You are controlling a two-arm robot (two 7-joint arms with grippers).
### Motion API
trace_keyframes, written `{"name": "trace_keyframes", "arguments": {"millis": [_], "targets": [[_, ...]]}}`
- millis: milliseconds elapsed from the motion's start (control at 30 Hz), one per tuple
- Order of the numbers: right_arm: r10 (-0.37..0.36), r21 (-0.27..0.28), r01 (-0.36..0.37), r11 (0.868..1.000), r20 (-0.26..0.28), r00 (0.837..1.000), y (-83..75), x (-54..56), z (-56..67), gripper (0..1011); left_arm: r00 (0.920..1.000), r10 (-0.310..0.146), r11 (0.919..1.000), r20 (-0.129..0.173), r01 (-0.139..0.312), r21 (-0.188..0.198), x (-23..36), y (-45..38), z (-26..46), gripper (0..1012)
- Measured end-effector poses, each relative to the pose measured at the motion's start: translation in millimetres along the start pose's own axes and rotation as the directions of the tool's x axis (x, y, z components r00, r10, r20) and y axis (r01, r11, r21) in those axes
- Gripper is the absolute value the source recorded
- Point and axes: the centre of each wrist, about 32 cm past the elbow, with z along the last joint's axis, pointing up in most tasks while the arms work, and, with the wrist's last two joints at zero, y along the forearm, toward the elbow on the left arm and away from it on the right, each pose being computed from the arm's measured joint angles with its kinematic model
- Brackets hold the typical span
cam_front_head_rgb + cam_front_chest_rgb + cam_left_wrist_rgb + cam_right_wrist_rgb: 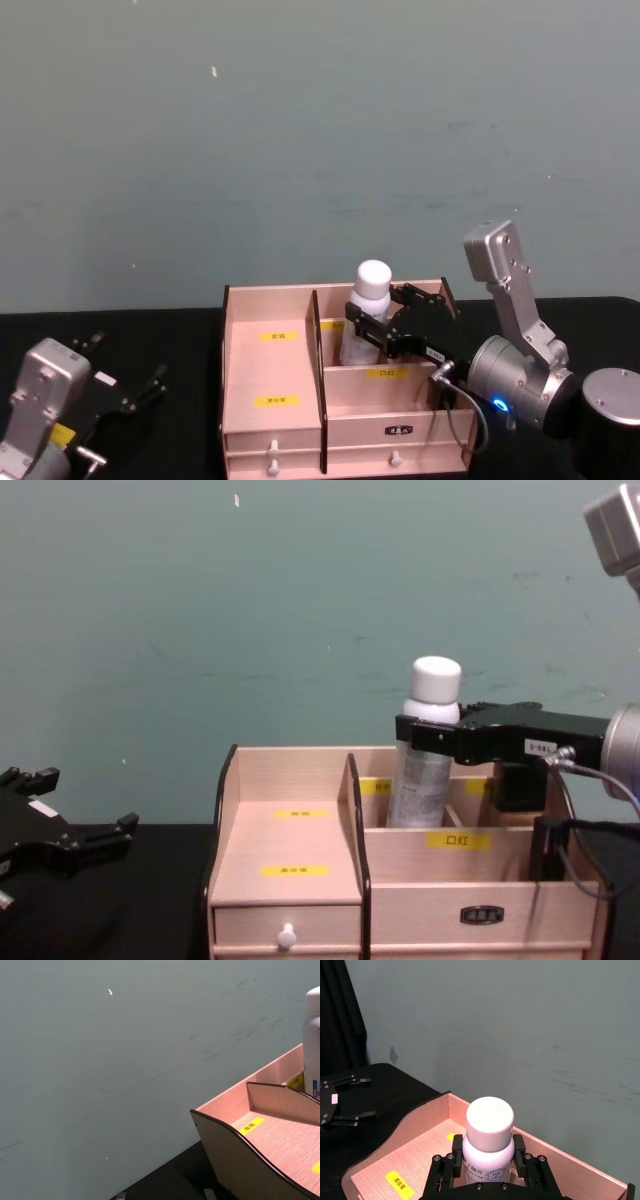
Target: Pick up the facial cleanser and watermelon frost from the table and place them into the tiered storage box.
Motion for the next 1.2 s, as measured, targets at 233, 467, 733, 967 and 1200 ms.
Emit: {"name": "trace_keyframes", "arguments": {"millis": [233,467,733,967,1200], "targets": [[0.001,0.002,-0.001,1.000,0.001,1.000,-0.3,-0.1,0.3,600,1.0000,0.000,1.0000,0.000,0.000,0.000,0.0,0.0,0.0,1001],[0.002,0.003,-0.002,1.000,0.001,1.000,-0.5,0.0,0.5,601,1.0000,0.000,1.0000,0.000,0.000,0.000,0.0,0.0,0.0,1001],[0.002,0.004,-0.002,1.000,0.001,1.000,-0.7,0.0,0.5,808,1.0000,0.000,1.0000,0.000,0.000,0.000,0.0,0.0,0.0,1001],[0.002,0.005,-0.002,1.000,0.001,1.000,-0.8,-0.1,0.6,974,1.0000,0.000,1.0000,0.000,0.000,0.000,0.0,0.0,0.0,1001],[0.002,0.005,-0.002,1.000,0.001,1.000,-0.8,-0.1,0.6,1002,1.0000,0.000,1.0000,0.000,0.000,0.000,0.0,0.0,0.0,1001]]}}
